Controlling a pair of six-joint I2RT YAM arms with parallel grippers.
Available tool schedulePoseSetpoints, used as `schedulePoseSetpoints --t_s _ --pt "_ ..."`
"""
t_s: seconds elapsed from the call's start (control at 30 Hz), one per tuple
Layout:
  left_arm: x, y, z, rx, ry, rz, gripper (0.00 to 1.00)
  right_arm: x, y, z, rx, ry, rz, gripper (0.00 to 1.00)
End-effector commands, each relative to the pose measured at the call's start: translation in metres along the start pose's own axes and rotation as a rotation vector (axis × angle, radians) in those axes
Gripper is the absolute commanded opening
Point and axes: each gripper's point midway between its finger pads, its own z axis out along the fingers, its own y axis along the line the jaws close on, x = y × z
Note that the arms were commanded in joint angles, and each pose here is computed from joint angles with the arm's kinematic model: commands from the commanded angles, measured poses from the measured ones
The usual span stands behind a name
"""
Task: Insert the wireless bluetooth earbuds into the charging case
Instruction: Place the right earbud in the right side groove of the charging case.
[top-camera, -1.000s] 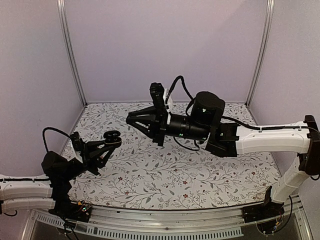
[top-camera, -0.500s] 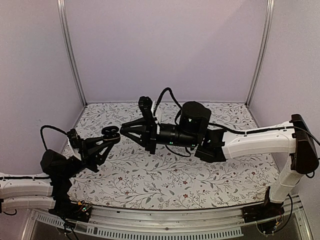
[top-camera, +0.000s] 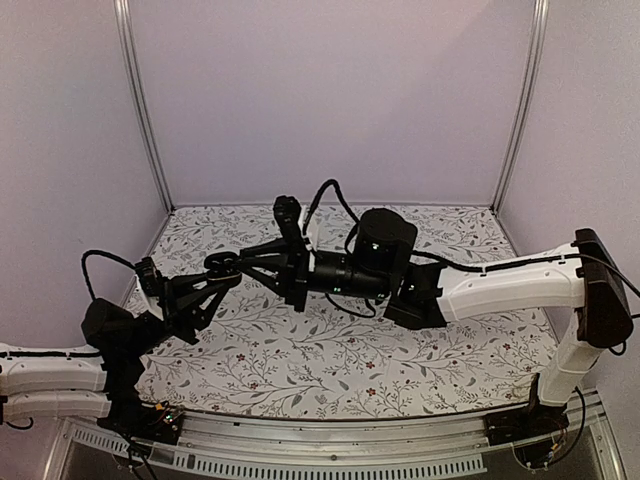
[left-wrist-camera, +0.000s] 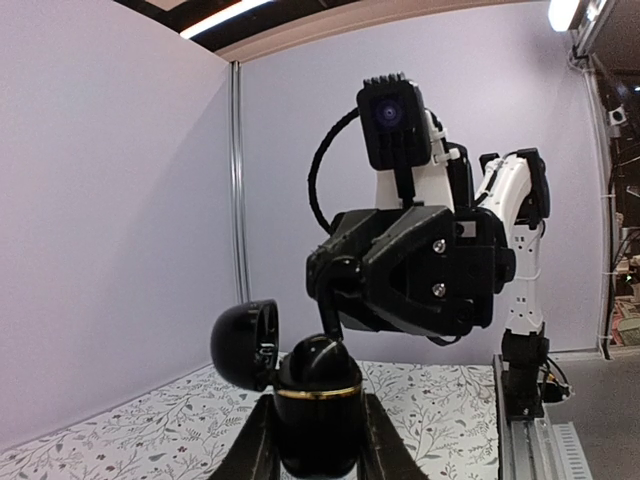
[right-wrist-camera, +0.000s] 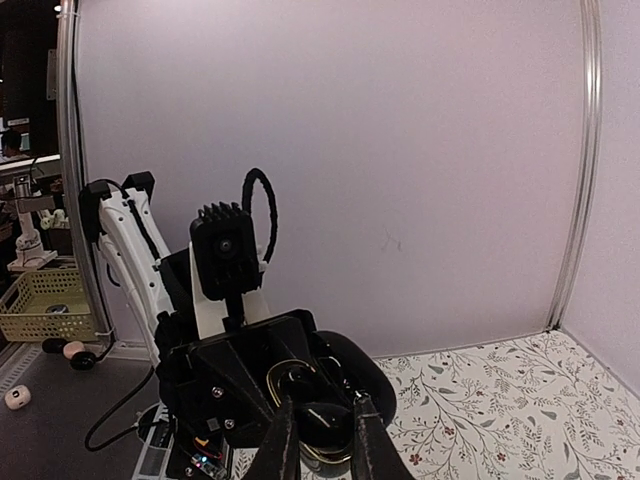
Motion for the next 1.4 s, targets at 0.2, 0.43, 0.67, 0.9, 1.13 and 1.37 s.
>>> schedulePoseSetpoints --t_s 0.2,0.43,0.67,0.9,1.13,1.37 --pt "-0.017 -0.004 0.005 0.021 -0.051 0.01 0.0 0.004 0.0 0.015 0.044 0.005 -0.083 0.07" --pt "-0.018 -0.004 0.004 0.018 -0.056 0.011 0.0 0.01 -0.004 0.018 0.099 0.031 -0.115 0.07" --pt "-0.02 -0.003 0.003 0.01 -0.06 0.012 0.0 0.011 -0.013 0.016 0.161 0.039 -0.132 0.07" --pt "-0.02 -0.003 0.003 0.008 -0.061 0.012 0.0 0.013 -0.017 0.014 0.187 0.05 -0.136 0.07" --pt "-0.021 -0.003 0.003 0.007 -0.061 0.013 0.0 0.014 -0.021 0.014 0.212 0.065 -0.146 0.07" --pt "-0.02 -0.003 0.003 0.006 -0.06 0.012 0.0 0.025 -0.012 0.021 0.156 0.105 -0.128 0.13"
